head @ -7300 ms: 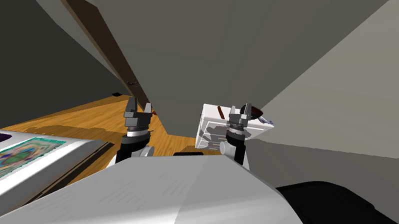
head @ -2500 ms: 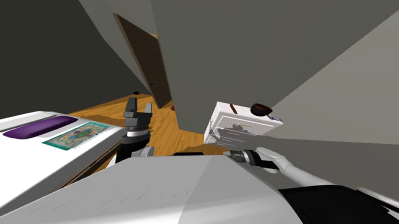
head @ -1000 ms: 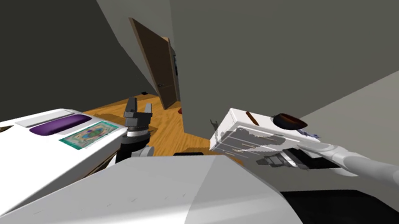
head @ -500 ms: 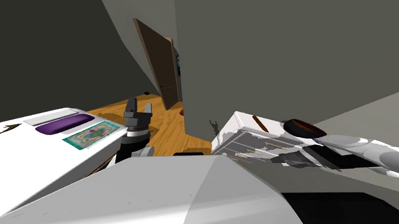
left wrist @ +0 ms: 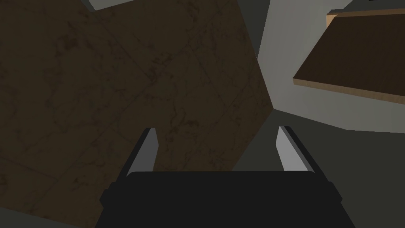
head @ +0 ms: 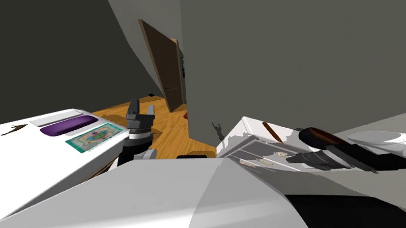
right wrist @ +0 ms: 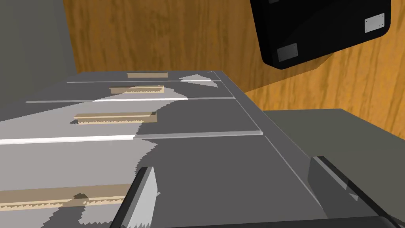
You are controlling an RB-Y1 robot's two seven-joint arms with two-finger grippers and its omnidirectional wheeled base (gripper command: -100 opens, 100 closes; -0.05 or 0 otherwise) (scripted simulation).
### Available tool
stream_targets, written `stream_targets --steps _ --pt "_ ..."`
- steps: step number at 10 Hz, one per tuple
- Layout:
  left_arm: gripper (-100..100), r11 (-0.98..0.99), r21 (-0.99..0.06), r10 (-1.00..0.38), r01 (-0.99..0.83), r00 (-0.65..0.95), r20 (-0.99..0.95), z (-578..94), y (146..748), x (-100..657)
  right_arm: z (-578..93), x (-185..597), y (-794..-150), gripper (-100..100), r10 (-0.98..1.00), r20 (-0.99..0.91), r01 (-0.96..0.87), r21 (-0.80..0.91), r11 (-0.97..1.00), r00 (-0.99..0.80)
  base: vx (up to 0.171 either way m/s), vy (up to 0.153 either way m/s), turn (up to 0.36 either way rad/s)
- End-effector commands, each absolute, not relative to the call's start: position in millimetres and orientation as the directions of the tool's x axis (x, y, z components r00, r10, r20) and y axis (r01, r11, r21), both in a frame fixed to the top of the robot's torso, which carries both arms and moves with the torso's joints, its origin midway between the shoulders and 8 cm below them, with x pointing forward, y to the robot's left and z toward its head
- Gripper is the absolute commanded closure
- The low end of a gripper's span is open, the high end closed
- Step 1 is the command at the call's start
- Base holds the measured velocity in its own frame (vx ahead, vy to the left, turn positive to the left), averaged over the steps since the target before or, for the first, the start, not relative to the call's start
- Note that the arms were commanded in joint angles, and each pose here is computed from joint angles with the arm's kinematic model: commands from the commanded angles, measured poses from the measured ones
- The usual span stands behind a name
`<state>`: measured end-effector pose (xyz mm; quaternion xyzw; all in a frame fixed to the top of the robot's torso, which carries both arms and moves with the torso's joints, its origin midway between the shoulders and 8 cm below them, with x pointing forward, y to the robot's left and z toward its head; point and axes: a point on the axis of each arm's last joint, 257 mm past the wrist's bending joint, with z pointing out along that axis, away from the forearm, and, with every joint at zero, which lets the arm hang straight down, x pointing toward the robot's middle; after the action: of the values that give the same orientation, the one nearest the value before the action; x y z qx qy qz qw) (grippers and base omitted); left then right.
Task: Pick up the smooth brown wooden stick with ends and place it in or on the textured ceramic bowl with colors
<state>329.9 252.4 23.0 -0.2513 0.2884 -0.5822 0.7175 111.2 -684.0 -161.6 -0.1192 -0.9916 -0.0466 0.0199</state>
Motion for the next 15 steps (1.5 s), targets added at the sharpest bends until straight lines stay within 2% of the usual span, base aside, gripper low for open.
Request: stream_targets --steps 1,3,7,8,9,11,12,15 --pt "0 0.196 -0.696 -0.980 0.690 0.156 -0.121 23 252 330 -137 114 -701 -100 0.293 0.022 0.293 0.030 0.956 -0.956 0.230 -0.033 0.162" --pt "0 0.196 -0.696 -0.980 0.690 0.156 -0.121 23 252 330 -125 117 -708 -100 0.320 0.002 0.320 0.009 0.947 -0.947 0.244 -0.046 0.113" --pt "0 0.196 -0.696 -0.980 0.690 0.156 -0.121 23 252 330 -117 122 -711 -100 0.357 -0.024 0.357 0.006 0.934 -0.934 0.147 -0.072 0.103" --pt "0 0.196 -0.696 -0.980 0.690 0.156 -0.121 23 252 330 -117 123 -712 0 0.360 -0.026 0.360 0.006 0.933 -0.933 0.015 -0.010 0.002" --pt "0 0.196 -0.696 -0.980 0.691 0.156 -0.121 23 252 330 -131 120 -715 -100 0.359 -0.029 0.359 0.007 0.933 -0.933 0.010 0.010 0.006" --pt "0 0.196 -0.696 -0.980 0.691 0.156 -0.121 23 252 330 -133 120 -716 -100 0.360 -0.028 0.360 0.008 0.933 -0.933 0.007 0.015 -0.002" --pt "0 0.196 -0.696 -0.980 0.691 0.156 -0.121 23 252 330 -134 120 -716 100 0.359 -0.029 0.359 0.007 0.933 -0.933 0.000 0.000 0.000" --pt "0 0.196 -0.696 -0.980 0.691 0.156 -0.121 23 252 330 -133 120 -716 100 0.360 -0.029 0.360 0.007 0.933 -0.933 0.000 0.000 0.000"
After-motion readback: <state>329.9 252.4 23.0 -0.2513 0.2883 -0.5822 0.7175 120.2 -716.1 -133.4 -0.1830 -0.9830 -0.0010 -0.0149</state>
